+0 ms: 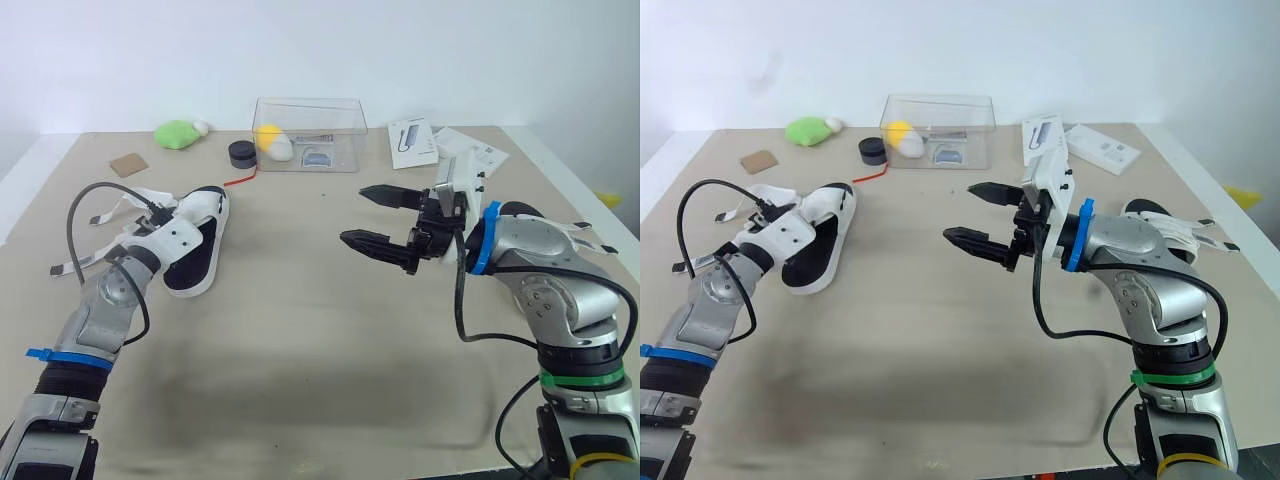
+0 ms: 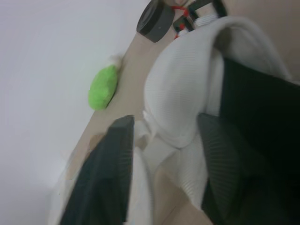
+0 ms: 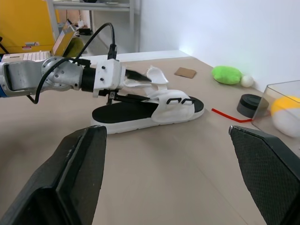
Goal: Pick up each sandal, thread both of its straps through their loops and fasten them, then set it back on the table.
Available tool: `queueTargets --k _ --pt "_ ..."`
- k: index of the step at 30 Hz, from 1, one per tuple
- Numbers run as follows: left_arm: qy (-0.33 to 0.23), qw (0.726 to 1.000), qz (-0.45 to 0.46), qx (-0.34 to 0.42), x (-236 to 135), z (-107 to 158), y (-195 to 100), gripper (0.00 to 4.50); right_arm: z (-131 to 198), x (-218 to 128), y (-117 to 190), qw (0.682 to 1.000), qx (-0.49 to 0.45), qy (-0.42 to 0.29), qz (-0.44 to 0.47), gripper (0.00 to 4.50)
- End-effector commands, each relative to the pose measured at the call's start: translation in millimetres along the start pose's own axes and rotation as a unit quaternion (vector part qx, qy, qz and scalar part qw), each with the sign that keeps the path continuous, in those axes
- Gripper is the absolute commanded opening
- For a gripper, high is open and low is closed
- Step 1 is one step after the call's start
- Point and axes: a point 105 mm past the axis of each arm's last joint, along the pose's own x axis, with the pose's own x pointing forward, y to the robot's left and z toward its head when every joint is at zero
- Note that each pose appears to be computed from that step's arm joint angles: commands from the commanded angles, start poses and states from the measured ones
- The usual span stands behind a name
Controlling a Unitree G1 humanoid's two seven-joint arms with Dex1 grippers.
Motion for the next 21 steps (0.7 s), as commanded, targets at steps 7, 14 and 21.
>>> queueTargets --k 7,14,21 --pt "-0.040 0.995 0.086 -0.009 -25.4 18.4 33.9 1.30 11.2 -5.4 4.6 1.000 -0.025 -0.012 -0.007 4.50" --pt "-0.035 0.998 0.046 0.013 -18.5 21.3 16.2 3.31 11.2 -3.3 4.2 1.000 -0.027 -0.009 -0.007 4.50" --pt "-0.002 0.999 0.034 0.040 6.9 15.2 10.5 3.84 13.2 -2.2 2.9 0.999 -0.030 -0.011 -0.014 4.50"
